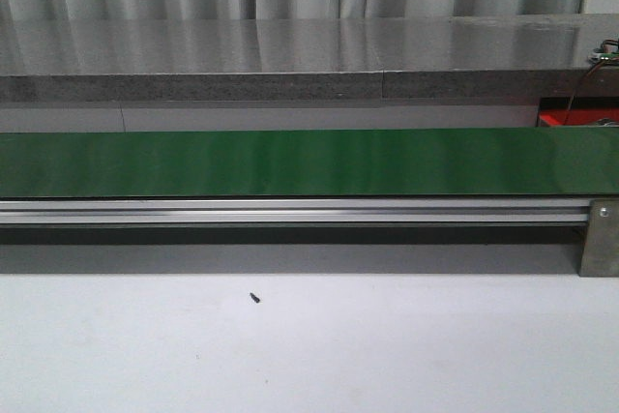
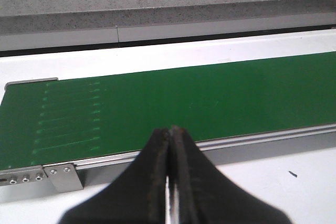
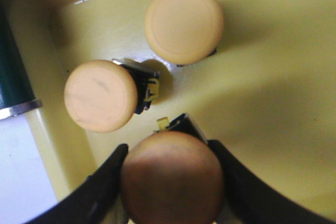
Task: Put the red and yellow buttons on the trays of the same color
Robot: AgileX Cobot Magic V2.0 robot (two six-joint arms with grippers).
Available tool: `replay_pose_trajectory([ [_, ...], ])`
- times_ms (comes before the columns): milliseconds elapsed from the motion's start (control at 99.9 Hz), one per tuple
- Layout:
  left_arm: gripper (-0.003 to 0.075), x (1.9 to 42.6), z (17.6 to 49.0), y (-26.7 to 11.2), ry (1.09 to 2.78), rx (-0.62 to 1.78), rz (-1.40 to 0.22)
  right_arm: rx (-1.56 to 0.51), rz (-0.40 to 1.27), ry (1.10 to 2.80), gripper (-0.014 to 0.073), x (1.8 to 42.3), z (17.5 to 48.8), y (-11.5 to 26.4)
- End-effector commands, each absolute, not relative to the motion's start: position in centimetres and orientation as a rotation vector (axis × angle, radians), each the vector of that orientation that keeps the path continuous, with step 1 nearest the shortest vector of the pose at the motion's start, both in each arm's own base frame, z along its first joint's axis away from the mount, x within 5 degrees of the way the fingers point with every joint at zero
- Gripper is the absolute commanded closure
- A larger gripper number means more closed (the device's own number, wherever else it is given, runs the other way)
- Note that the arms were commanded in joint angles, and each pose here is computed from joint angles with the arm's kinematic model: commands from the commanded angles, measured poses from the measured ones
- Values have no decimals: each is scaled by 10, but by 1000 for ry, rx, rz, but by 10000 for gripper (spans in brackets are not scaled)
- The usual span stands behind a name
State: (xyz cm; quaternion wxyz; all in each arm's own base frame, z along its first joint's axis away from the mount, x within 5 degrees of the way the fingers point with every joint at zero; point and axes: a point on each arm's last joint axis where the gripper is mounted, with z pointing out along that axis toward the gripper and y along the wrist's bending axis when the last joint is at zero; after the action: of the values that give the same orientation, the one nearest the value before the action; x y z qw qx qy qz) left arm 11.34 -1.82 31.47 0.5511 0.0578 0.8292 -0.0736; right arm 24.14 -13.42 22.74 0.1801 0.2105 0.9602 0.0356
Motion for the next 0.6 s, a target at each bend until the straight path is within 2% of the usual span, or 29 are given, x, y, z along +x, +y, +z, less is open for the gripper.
replay_pose_trajectory([
  [0, 740, 115, 330, -18, 1868, 120, -174, 597, 68, 2673, 348, 246, 232, -141],
  [290, 740, 115, 330, -18, 1868, 120, -174, 611, 85, 2727, 339, 252, 213, -145],
  [591, 740, 115, 330, -18, 1866, 119, -174, 631, 88, 2722, 130, 252, 213, -145],
])
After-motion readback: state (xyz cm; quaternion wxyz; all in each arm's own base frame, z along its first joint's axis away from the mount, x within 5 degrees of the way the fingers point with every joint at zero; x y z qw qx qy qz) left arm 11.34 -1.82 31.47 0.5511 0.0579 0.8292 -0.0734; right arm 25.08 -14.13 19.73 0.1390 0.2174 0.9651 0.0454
